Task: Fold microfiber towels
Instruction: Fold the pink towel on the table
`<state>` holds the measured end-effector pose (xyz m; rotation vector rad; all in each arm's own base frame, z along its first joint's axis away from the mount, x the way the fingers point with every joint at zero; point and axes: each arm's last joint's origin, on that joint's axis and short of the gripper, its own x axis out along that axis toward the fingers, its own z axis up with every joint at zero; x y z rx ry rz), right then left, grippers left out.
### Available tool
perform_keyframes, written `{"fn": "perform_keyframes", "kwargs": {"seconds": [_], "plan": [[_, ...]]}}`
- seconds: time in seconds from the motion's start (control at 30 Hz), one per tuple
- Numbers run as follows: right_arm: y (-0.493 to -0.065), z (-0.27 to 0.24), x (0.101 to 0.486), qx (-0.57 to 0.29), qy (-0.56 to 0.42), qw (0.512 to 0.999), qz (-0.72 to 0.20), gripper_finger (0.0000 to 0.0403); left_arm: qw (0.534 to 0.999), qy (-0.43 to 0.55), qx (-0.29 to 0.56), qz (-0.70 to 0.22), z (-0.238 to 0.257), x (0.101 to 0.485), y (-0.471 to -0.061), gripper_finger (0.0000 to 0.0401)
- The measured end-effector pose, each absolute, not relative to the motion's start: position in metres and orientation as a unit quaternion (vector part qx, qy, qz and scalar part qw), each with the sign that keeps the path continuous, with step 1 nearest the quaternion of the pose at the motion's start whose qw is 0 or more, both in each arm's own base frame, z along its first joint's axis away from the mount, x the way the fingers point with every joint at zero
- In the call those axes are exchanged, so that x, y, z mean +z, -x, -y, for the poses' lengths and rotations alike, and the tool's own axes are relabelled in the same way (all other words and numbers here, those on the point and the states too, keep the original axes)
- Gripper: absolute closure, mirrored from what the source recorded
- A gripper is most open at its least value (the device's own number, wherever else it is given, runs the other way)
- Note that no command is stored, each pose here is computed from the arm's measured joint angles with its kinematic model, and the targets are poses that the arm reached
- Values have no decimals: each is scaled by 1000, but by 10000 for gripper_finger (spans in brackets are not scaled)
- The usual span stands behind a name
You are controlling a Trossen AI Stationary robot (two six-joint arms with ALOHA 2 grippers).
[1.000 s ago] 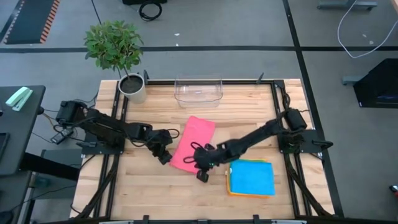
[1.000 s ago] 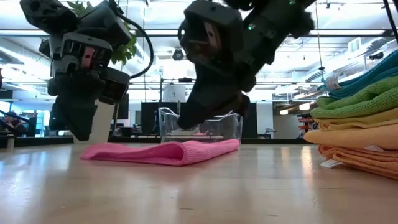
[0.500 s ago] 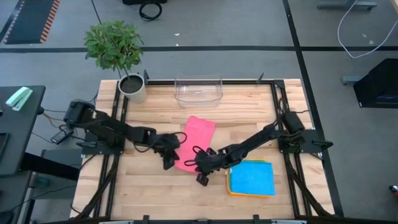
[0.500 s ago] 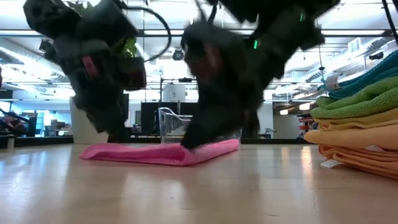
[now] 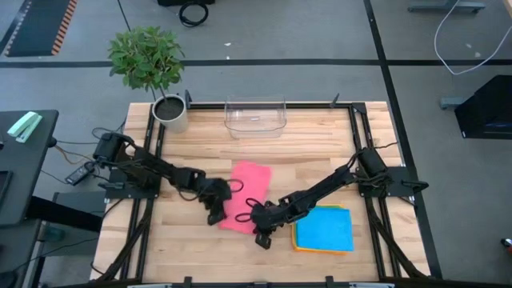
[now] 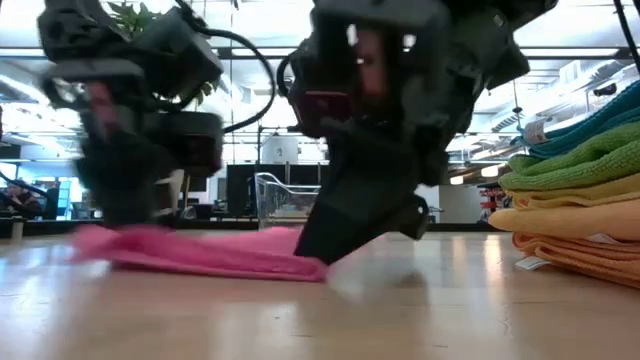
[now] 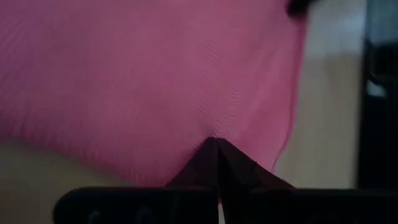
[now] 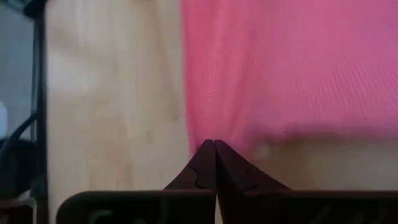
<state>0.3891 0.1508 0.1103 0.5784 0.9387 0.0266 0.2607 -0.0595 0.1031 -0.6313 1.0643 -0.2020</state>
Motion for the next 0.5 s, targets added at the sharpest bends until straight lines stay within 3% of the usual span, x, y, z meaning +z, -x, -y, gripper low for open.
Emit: {"fn": "perform_keyframes", "kwargs": {"seconds": [0.1, 0.2, 0.5], "plan": [[-388, -155, 118, 34, -259, 856, -446, 400, 782, 324, -127, -516, 82, 104, -255, 387], [-386, -154, 132, 38, -243, 865, -437, 398, 783, 317, -164, -509, 103, 107, -251, 368], [-383, -169, 137, 93, -130, 901, -403, 341, 886, 152, -217, -380, 116, 152, -242, 353]]}}
